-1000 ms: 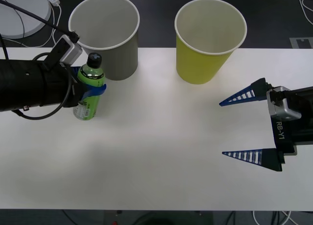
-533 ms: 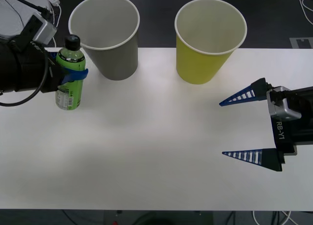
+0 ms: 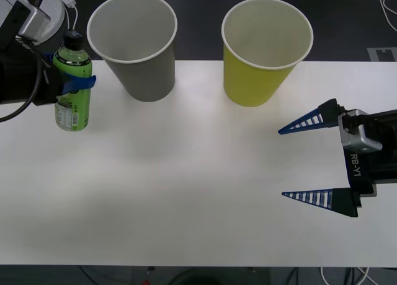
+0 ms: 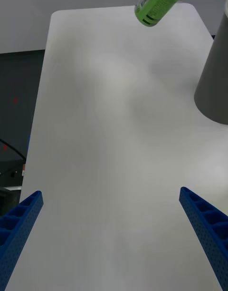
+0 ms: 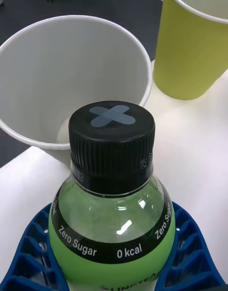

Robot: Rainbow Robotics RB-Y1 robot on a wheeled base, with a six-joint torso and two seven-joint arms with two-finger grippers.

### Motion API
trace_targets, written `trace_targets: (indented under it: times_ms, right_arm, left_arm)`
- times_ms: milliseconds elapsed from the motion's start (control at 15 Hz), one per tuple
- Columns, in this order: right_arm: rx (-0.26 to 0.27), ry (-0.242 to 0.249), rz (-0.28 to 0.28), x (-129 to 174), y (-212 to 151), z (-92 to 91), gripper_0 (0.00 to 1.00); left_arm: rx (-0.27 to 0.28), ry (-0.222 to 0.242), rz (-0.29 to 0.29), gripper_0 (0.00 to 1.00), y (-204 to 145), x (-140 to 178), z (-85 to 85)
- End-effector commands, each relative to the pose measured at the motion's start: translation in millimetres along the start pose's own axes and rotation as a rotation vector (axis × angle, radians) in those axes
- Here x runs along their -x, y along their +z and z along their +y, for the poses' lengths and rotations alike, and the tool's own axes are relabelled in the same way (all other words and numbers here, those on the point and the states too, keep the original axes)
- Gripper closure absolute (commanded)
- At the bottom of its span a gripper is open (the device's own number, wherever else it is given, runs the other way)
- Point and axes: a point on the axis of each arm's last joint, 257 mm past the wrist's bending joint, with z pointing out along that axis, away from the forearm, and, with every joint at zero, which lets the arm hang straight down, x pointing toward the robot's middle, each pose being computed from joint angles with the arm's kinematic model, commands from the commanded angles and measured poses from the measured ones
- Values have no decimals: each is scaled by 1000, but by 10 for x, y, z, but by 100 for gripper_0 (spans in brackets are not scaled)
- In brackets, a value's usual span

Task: Put the can into the green bin and the plastic bottle into the gray bin

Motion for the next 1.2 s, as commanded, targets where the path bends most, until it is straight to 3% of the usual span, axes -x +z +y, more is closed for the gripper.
trace_targets:
  times_ms: [67, 333, 467, 867, 1200]
  right_arm:
    - [0, 0, 0, 0, 0, 0, 0]
    - [0, 0, 0, 0, 0, 0, 0]
    - [0, 0, 0, 0, 0, 0, 0]
    - [0, 0, 0, 0, 0, 0, 0]
    - [0, 0, 0, 0, 0, 0, 0]
  left_arm:
    - [-18, -32, 5, 100, -71, 15, 45]
    - [19, 35, 112, 100, -292, 40, 255]
    - [28, 48, 149, 100, -394, 85, 350]
    - [18, 55, 192, 100, -692, 338, 615]
    - [9, 95, 215, 100, -714, 556, 631]
